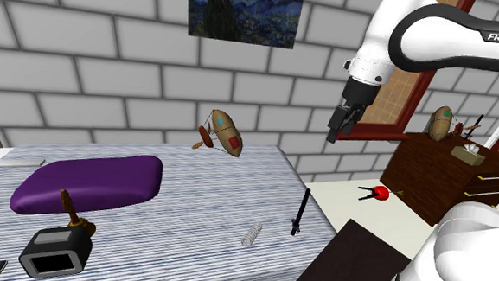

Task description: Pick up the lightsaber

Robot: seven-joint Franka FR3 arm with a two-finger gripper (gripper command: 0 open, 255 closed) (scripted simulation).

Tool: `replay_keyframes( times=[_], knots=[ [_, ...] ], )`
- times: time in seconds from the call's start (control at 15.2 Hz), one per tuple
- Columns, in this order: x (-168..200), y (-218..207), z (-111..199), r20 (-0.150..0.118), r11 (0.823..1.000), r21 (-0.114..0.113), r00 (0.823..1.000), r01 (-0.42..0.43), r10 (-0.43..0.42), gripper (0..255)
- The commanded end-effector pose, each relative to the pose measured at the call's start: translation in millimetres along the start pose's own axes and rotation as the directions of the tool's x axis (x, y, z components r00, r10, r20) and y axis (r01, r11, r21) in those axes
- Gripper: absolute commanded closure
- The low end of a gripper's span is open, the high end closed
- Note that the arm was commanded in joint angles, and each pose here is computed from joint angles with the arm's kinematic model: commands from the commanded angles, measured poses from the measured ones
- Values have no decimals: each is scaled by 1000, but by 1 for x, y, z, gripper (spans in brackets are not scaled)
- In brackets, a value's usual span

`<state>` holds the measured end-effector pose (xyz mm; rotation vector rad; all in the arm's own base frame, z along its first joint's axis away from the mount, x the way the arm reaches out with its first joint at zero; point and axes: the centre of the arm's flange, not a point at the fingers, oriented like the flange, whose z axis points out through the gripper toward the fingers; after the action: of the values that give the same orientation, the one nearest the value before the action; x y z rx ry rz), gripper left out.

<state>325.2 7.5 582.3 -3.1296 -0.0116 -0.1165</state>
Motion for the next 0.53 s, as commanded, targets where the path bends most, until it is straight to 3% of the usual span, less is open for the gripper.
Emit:
replay_keyframes(
  times=[0.0, 0.46],
  knots=[
    [0, 0, 0, 0, 1000, 0, 1000, 0, 0, 0],
    [17, 43, 80, 18, 999, -3, 999, 46, -46, 0]
  ],
)
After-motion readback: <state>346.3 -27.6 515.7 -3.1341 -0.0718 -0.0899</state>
